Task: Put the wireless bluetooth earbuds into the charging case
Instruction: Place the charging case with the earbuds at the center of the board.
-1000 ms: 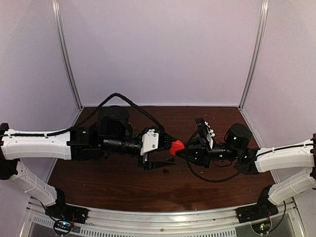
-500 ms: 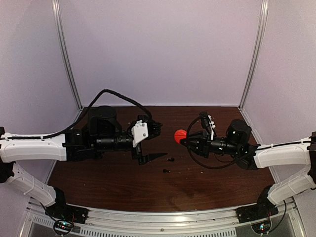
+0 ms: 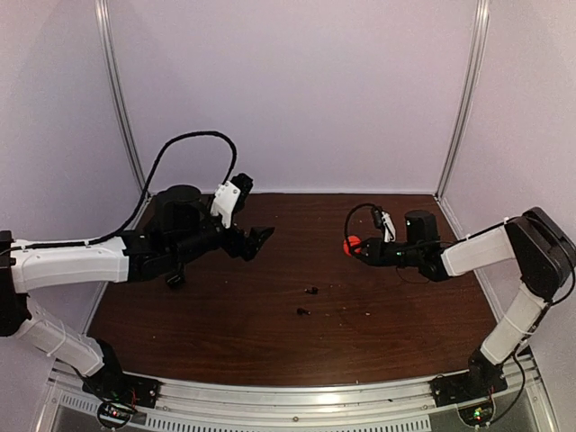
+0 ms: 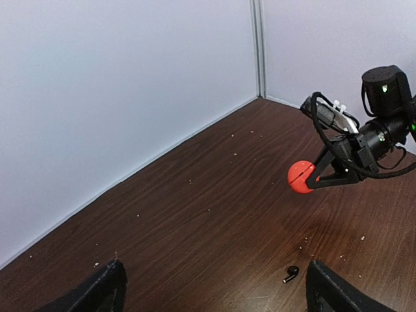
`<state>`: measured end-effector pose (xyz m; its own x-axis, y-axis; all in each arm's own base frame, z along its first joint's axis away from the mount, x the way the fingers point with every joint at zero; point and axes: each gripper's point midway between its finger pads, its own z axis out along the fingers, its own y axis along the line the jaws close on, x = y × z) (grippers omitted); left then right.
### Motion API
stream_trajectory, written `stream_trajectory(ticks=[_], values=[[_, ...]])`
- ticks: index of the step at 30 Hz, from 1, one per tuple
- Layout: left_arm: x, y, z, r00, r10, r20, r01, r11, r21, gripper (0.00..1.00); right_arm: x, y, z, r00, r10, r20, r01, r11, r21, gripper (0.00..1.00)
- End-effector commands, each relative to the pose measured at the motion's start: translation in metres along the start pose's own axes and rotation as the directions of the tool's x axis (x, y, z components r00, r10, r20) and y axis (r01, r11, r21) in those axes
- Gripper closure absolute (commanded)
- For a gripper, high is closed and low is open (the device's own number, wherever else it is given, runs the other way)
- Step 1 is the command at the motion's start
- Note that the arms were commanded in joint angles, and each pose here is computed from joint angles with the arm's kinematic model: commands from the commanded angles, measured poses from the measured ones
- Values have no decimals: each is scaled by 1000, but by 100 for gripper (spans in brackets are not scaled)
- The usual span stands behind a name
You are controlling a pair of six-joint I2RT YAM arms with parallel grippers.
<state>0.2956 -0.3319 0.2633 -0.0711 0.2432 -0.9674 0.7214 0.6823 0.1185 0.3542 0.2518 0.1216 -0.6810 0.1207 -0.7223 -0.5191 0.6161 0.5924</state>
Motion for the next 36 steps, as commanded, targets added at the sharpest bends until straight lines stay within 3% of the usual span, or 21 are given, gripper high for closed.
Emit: stream_trajectory(ticks=[1, 13, 18, 24, 29, 36], values=[[-11, 17, -2, 991, -118, 62, 122, 990, -65, 2, 9, -31, 11, 993, 109, -51, -109, 994, 15, 79], [16, 50, 2, 967, -253, -31, 244, 953, -177, 2, 17, -93, 23, 973, 216, -78, -207, 973, 106, 70], [31, 68, 1, 946, -316, -75, 291, 926, -241, 2, 21, -111, 10, 970, 231, -69, -217, 962, 166, 58], [47, 89, -4, 914, -394, -100, 346, 884, -315, 2, 16, -127, -11, 975, 221, -37, -207, 950, 234, 52], [90, 131, -19, 817, -556, -150, 461, 787, -410, 2, 4, -124, -24, 985, 174, -8, -166, 955, 245, 45], [168, 167, -55, 665, -730, -157, 532, 611, -587, 2, -36, -93, -46, 996, 22, 82, -40, 973, 228, 19]])
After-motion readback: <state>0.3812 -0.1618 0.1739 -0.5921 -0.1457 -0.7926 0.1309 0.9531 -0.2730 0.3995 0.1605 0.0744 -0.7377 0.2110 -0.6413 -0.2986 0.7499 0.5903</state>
